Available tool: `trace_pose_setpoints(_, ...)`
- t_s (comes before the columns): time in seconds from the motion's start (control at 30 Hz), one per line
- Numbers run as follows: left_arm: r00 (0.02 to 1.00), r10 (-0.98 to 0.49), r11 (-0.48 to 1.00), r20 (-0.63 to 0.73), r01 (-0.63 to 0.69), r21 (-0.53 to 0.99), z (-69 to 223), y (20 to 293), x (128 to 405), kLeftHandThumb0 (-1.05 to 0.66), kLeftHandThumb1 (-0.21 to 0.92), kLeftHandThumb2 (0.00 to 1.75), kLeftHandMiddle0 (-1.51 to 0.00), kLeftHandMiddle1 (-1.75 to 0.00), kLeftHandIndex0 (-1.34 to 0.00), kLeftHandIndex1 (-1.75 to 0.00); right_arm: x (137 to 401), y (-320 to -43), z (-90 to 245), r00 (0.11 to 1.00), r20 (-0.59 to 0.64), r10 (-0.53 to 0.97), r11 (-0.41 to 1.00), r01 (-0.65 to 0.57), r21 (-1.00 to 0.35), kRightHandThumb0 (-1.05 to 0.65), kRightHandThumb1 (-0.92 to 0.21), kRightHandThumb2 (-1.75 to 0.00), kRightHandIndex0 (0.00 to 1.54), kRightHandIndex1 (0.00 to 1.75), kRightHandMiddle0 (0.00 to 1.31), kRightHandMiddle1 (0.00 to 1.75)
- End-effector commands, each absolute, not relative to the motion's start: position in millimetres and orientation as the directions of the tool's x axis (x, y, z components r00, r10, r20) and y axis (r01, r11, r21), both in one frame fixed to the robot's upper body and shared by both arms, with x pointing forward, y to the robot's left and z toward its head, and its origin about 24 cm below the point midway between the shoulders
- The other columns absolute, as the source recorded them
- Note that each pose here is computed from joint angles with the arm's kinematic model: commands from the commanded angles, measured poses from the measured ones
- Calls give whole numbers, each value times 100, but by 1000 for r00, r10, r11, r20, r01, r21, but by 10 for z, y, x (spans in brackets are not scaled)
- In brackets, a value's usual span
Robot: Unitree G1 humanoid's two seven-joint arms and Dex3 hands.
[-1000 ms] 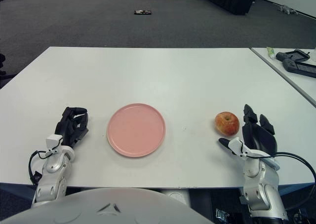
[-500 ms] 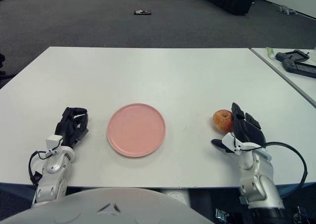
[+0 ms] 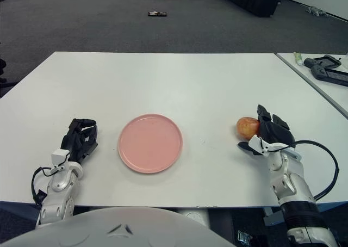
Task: Put the apple into the plate.
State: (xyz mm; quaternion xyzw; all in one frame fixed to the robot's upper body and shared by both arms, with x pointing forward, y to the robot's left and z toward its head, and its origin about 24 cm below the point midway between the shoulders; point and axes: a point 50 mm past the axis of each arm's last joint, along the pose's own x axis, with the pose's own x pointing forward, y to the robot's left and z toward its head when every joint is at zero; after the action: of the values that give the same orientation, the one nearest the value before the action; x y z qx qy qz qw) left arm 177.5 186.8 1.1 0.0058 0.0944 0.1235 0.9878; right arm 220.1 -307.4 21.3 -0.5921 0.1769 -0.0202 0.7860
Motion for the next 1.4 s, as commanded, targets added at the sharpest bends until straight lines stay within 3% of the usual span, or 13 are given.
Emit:
trace_pose_setpoints(0.0,937,253,968,-241,-248,51,-72,1867,1723,-35,92,53,-44,-134,-20,-175,2181,-3026,50,915,-344,-209,313,-271,-910,-102,-65,-50,0,0,0,0)
trace_pose_setpoints(0.67,932,264,964,-249,-258,58,-61,1875,1694,-35,92,53,-44,-133,-20,-175,2475,-3078,3,943,-280,-179,314,-215,-925,-96,-66,-52,0,0,0,0)
trace_pose_setpoints(1.07,933,266,964,-241,-260,57,-59,1877,1679,-35,92,53,-45,-135,-20,-175,2599,-3090,-14,956,-227,-187,316,-160,-935,-81,-56,-77,2,1,1,3)
trace_pose_setpoints(1.17,934,263,965,-243,-256,60,-62,1880,1674,-35,92,53,-44,-134,-20,-175,2633,-3096,-24,958,-215,-190,304,-150,-941,-75,-56,-81,6,6,0,20)
trace_pose_setpoints(1.23,935,259,966,-243,-252,61,-62,1882,1672,-35,92,53,-43,-134,-20,-175,2654,-3101,-39,959,-211,-191,295,-149,-944,-72,-58,-81,3,28,0,36)
trace_pose_setpoints(1.37,938,255,967,-235,-247,62,-60,1889,1666,-35,92,53,-41,-135,-20,-175,2676,-3105,-48,962,-202,-183,284,-145,-948,-70,-59,-82,1,54,0,56)
